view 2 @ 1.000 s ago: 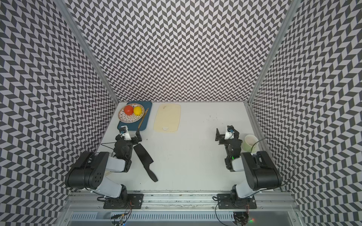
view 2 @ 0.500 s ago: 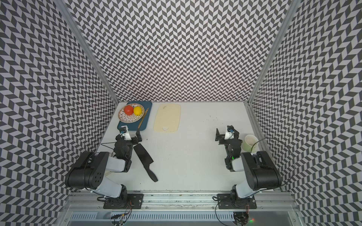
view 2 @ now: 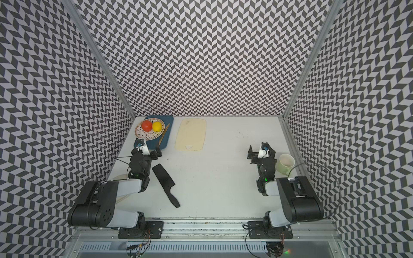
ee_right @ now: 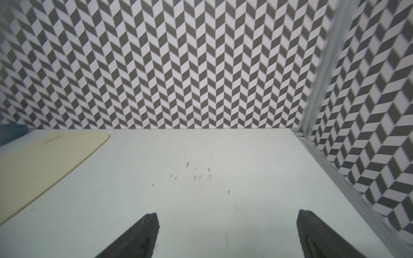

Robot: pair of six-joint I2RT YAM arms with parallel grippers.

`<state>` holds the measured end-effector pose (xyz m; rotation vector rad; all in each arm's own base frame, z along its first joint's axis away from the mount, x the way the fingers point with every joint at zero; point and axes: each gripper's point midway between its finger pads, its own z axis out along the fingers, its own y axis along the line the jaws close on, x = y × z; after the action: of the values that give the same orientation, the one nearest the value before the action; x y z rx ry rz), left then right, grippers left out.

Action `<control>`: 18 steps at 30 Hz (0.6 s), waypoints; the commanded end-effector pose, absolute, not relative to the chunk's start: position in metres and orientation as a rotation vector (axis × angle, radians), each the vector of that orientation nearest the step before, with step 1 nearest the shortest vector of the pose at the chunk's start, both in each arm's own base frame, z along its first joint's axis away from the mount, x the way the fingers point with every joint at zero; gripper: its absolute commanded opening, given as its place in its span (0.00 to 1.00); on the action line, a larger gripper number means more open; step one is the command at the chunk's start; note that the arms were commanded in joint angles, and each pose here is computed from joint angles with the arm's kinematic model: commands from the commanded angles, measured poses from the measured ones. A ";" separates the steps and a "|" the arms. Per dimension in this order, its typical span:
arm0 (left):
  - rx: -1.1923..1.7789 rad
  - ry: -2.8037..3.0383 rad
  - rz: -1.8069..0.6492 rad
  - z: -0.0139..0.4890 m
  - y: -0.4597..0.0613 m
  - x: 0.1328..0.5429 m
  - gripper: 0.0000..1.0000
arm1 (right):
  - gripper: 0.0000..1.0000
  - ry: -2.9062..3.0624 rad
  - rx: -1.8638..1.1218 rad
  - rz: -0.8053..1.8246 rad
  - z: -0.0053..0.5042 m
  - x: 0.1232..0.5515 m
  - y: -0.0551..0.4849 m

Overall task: Align the knife with the edge of the cutting board
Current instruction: Adjust the work surface at the center of the board.

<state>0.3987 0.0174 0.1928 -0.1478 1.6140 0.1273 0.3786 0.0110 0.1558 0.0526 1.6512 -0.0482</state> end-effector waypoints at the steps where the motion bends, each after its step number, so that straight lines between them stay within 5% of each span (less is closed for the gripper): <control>1: -0.188 1.588 0.196 0.240 0.028 0.399 1.00 | 1.00 1.644 0.227 -0.078 0.192 0.386 0.000; 5: -0.220 1.571 0.213 0.284 0.035 0.407 1.00 | 1.00 1.645 0.295 0.080 0.222 0.387 0.011; 9: -0.681 1.532 0.162 0.284 0.092 0.393 1.00 | 1.00 1.643 0.563 0.329 0.226 0.381 0.012; 18: -0.609 1.626 -0.108 0.274 0.052 0.417 1.00 | 1.00 1.715 0.246 0.587 0.234 0.396 0.085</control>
<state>0.4056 0.0724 0.2822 -0.6064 1.5601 -0.0064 0.3910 0.0536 0.2314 0.3348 1.6735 0.4591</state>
